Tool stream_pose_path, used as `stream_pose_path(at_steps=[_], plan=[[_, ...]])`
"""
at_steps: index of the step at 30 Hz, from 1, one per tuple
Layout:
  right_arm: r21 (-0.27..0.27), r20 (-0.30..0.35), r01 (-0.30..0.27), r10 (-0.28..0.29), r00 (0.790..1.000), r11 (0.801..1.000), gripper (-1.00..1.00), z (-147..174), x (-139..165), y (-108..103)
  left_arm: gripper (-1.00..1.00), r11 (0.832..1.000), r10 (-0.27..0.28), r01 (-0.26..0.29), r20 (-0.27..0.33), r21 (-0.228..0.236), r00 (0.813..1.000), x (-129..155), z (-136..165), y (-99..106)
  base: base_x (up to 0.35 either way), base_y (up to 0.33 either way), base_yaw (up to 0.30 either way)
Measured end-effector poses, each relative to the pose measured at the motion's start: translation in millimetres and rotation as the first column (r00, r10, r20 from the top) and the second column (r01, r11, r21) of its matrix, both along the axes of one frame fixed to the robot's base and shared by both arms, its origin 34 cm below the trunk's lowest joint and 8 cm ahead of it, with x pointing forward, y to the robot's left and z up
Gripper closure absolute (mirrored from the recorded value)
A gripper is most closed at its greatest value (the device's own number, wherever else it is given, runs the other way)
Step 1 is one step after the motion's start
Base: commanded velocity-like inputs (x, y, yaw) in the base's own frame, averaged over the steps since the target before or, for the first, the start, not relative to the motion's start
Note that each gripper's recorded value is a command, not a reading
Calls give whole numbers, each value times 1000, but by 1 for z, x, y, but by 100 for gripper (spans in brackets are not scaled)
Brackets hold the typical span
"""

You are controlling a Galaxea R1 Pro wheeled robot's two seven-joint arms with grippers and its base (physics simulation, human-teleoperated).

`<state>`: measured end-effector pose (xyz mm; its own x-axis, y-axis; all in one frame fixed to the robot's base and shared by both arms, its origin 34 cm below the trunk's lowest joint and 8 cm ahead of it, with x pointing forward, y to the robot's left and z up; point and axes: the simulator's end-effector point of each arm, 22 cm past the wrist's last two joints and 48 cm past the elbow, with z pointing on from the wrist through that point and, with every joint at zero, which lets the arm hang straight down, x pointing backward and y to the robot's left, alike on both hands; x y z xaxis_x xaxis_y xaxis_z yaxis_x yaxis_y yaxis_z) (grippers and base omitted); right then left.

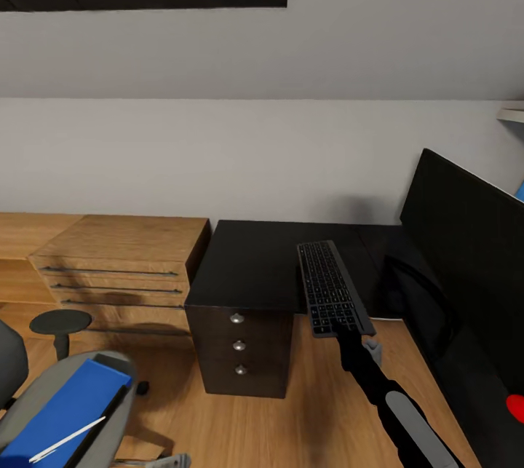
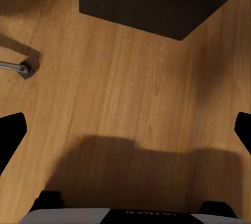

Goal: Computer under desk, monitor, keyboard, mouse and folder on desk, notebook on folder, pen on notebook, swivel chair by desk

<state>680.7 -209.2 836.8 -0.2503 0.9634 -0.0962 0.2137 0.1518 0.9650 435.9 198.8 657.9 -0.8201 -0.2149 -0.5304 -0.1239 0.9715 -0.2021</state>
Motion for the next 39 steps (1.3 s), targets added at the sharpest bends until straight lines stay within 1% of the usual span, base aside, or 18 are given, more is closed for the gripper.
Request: stream_pose_path(at_steps=[8, 24, 29, 36, 38, 39], plan=[[-3, -17, 2, -2, 1000, 1000, 100, -8, -2, -1, -100, 1000, 0, 0, -4, -1, 1000, -1, -2, -1, 211, 0, 0], [-3, -21, 4, -4, 1000, 1000, 100, -10, -3, 0, -100, 1000, -3, 3, -20, 0, 1000, -7, -7, -1, 11, 0, 0], [26, -23, 5, -5, 1000, 1000, 100, -9, -2, 12, -100, 1000, -3, 3, -21, 0, 1000, -7, -7, -1, 0, 0, 0], [37, -28, 8, -6, 1000, 999, 100, -10, -3, 14, -100, 1000, -5, 5, -29, 2, 1000, -10, -10, -1, 0, 0, 0], [54, -33, 14, -13, 999, 998, 100, -10, -3, 14, -100, 1000, -5, 5, -31, 2, 1000, -10, -10, -1, 0, 0, 0], [84, -40, 27, -23, 999, 996, 100, -11, -3, 13, -100, 1000, -5, 5, -31, 2, 999, -11, -11, -1, 0, 0, 0]])
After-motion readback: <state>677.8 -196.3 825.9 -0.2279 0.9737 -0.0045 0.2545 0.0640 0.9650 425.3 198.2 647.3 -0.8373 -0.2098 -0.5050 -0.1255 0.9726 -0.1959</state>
